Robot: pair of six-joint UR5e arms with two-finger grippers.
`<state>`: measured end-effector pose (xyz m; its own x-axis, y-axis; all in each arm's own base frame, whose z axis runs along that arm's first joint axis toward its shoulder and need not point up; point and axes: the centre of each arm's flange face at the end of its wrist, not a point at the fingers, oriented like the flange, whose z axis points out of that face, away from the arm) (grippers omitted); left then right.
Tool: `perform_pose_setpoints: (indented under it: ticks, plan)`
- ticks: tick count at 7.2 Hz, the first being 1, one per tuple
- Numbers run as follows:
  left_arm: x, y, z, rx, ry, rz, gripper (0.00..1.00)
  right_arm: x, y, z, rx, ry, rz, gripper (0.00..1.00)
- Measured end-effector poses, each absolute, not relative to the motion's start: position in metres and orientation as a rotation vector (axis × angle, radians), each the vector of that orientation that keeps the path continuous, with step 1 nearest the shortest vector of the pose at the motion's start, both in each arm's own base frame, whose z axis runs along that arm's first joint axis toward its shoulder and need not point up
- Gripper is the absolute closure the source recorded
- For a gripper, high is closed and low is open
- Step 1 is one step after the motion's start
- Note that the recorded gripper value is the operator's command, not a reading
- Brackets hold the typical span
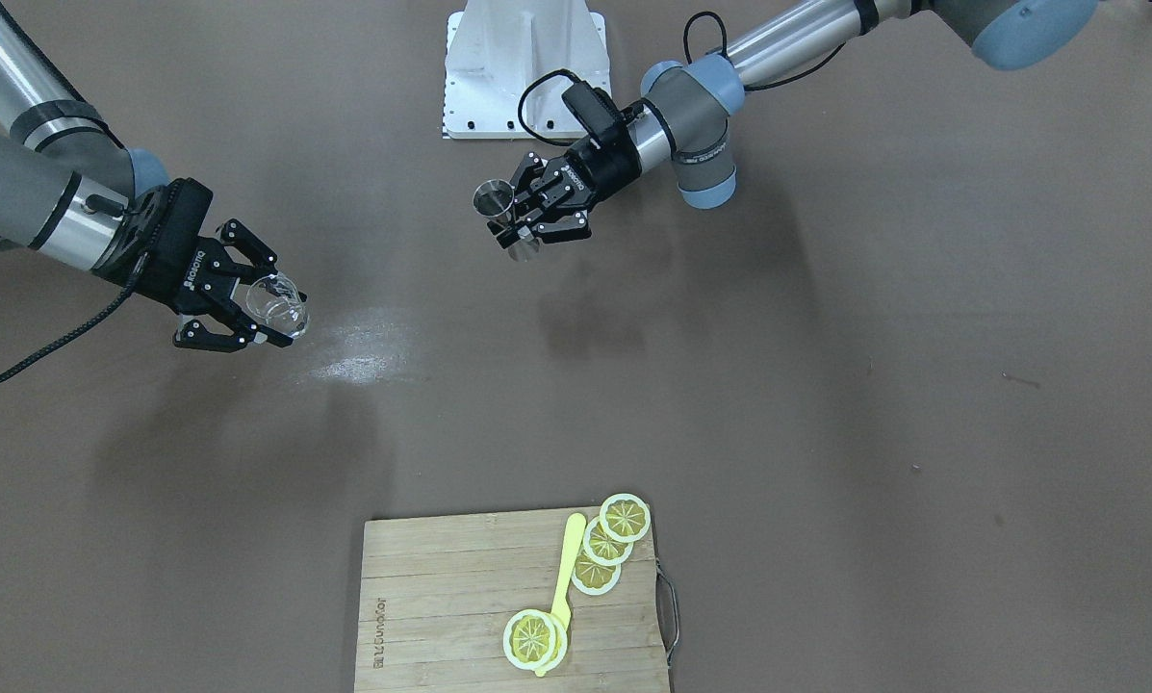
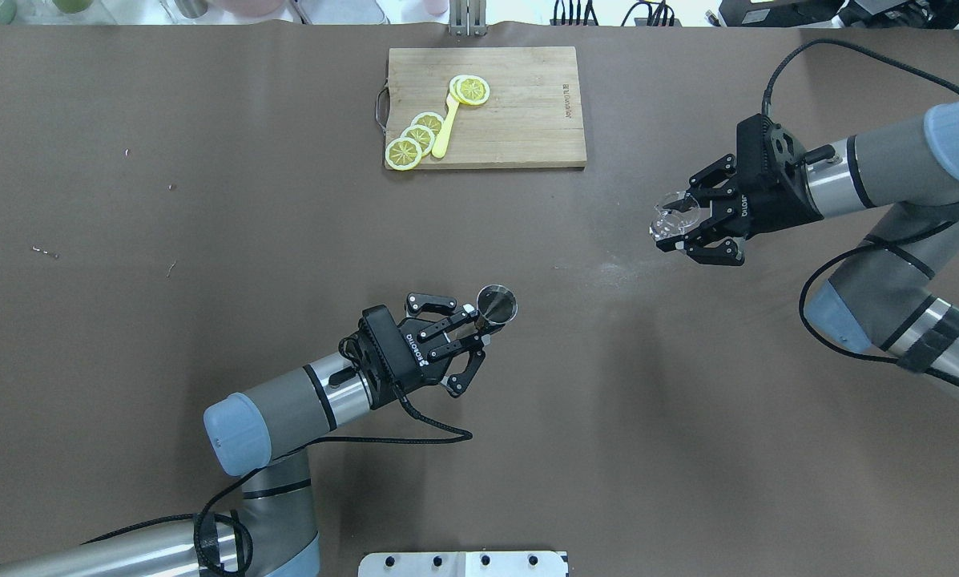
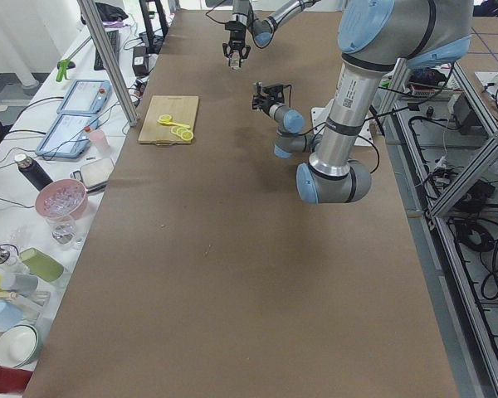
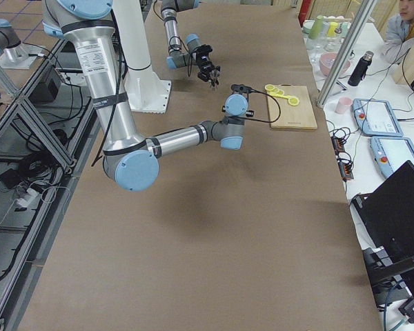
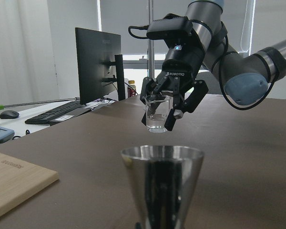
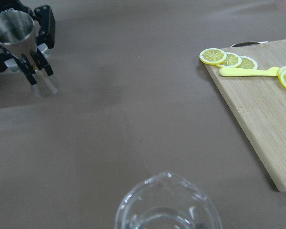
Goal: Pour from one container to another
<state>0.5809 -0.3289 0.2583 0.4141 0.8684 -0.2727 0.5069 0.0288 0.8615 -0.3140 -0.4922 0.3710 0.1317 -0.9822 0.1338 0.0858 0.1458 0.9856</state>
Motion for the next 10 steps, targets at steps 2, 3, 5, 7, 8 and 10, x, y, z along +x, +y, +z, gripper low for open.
perform_pose_setpoints:
  ticks: [2, 3, 5, 7, 8, 10]
  plan:
    - [0.573, -0.342, 0.257, 1.661, 1.187, 0.435, 1.00, -0.310, -0.477, 0.323, 1.075, -1.078, -1.059, 1.00]
    - [0.571, -0.344, 0.257, 1.668, 1.182, 0.432, 1.00, -0.312, -0.465, 0.301, 1.076, -1.047, -1.089, 1.00]
    - [0.570, -0.346, 0.257, 1.671, 1.178, 0.430, 1.00, -0.316, -0.437, 0.266, 1.097, -0.974, -1.212, 1.00]
    - [0.571, -0.346, 0.258, 1.669, 1.176, 0.431, 1.00, -0.334, -0.416, 0.249, 1.111, -0.935, -1.340, 1.00]
    - [0.571, -0.346, 0.258, 1.669, 1.174, 0.432, 1.00, -0.341, -0.412, 0.241, 1.119, -0.908, -1.415, 1.00]
    - [0.572, -0.346, 0.258, 1.667, 1.171, 0.434, 1.00, -0.353, -0.415, 0.226, 1.104, -0.871, -1.511, 1.00]
